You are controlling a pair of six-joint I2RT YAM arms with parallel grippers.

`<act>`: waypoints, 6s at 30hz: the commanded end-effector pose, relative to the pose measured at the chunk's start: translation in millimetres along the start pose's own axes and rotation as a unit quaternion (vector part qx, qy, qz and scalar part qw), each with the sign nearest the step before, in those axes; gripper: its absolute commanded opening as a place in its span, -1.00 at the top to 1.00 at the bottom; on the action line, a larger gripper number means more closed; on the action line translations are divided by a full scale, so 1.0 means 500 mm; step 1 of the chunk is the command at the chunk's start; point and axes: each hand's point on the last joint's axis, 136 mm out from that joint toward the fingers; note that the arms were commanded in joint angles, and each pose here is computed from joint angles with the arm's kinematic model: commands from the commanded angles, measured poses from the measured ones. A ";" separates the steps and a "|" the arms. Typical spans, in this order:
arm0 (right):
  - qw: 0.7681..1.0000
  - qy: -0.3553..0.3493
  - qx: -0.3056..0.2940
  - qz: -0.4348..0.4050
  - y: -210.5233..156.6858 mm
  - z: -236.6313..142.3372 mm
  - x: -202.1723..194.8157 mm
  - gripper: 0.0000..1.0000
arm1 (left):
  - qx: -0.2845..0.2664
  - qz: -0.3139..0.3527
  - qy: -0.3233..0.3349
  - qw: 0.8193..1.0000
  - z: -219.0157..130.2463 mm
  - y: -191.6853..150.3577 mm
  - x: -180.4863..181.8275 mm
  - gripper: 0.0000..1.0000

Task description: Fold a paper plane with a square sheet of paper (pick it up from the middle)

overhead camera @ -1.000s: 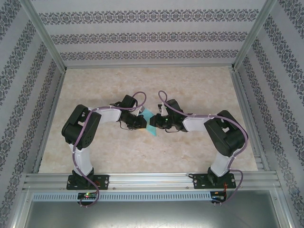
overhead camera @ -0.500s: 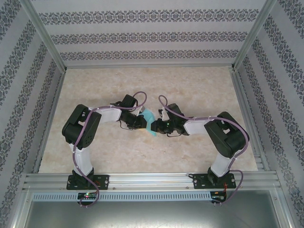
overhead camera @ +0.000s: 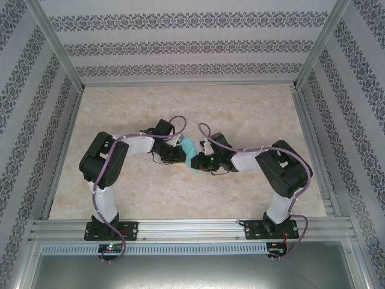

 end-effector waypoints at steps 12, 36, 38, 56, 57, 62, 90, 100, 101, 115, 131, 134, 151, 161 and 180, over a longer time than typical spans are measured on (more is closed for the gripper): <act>0.998 -0.035 0.048 -0.029 -0.066 -0.008 -0.001 0.59 | 0.009 -0.009 0.098 0.995 0.046 -0.014 0.104 0.67; 0.995 -0.054 0.083 -0.031 -0.142 -0.019 -0.004 0.58 | 0.016 -0.008 0.101 0.995 0.053 -0.017 0.111 0.67; 0.994 -0.056 0.084 -0.029 -0.146 -0.023 -0.006 0.58 | 0.016 -0.007 0.099 0.995 0.051 -0.016 0.108 0.67; 0.998 -0.011 -0.062 -0.012 0.110 -0.068 0.031 0.61 | 0.012 0.018 0.090 0.996 0.035 -0.006 0.082 0.66; 0.998 -0.013 -0.062 -0.011 0.118 -0.061 0.025 0.61 | 0.012 0.019 0.090 0.996 0.034 -0.005 0.082 0.66; 0.998 -0.028 -0.058 -0.004 0.142 -0.032 -0.008 0.63 | 0.009 0.025 0.098 0.995 0.029 0.000 0.082 0.66; 0.984 -0.173 -0.033 -0.013 0.170 -0.006 -0.154 0.65 | 0.016 0.027 0.129 0.991 0.043 -0.001 0.116 0.66; 0.995 -0.079 -0.056 -0.025 0.146 -0.028 -0.045 0.69 | 0.018 0.025 0.124 0.992 0.045 -0.001 0.113 0.66; 0.996 -0.070 -0.052 -0.022 0.134 -0.028 -0.033 0.69 | 0.018 0.025 0.125 0.992 0.045 0.000 0.113 0.66; 0.997 -0.076 0.026 -0.012 -0.012 0.002 -0.027 0.73 | 0.017 0.023 0.121 0.992 0.046 0.002 0.109 0.66; 0.988 -0.116 0.082 -0.054 -0.109 -0.031 -0.018 0.73 | 0.022 0.022 0.120 0.992 0.049 0.001 0.109 0.66; 0.989 -0.114 0.077 -0.053 -0.114 -0.041 -0.015 0.73 | 0.023 0.021 0.118 0.993 0.050 -0.001 0.109 0.66; 0.996 -0.060 -0.068 -0.005 0.106 -0.099 -0.021 0.50 | 0.012 0.032 0.094 0.995 0.035 0.011 0.074 0.65; 0.998 -0.039 -0.050 0.002 0.142 -0.045 -0.052 0.40 | 0.007 0.037 0.084 0.996 0.028 0.019 0.057 0.63; 0.999 0.001 -0.042 0.006 0.144 -0.027 -0.040 0.41 | 0.006 0.040 0.084 0.996 0.025 0.022 0.051 0.62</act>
Point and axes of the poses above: each hand's point on the last joint's axis, 136 mm out from that joint toward the fingers, its own z axis out along the fingers, its own x axis along the line the jaws close on, y = z × x, and after that the axes turned 12 degrees about -z, right-handed
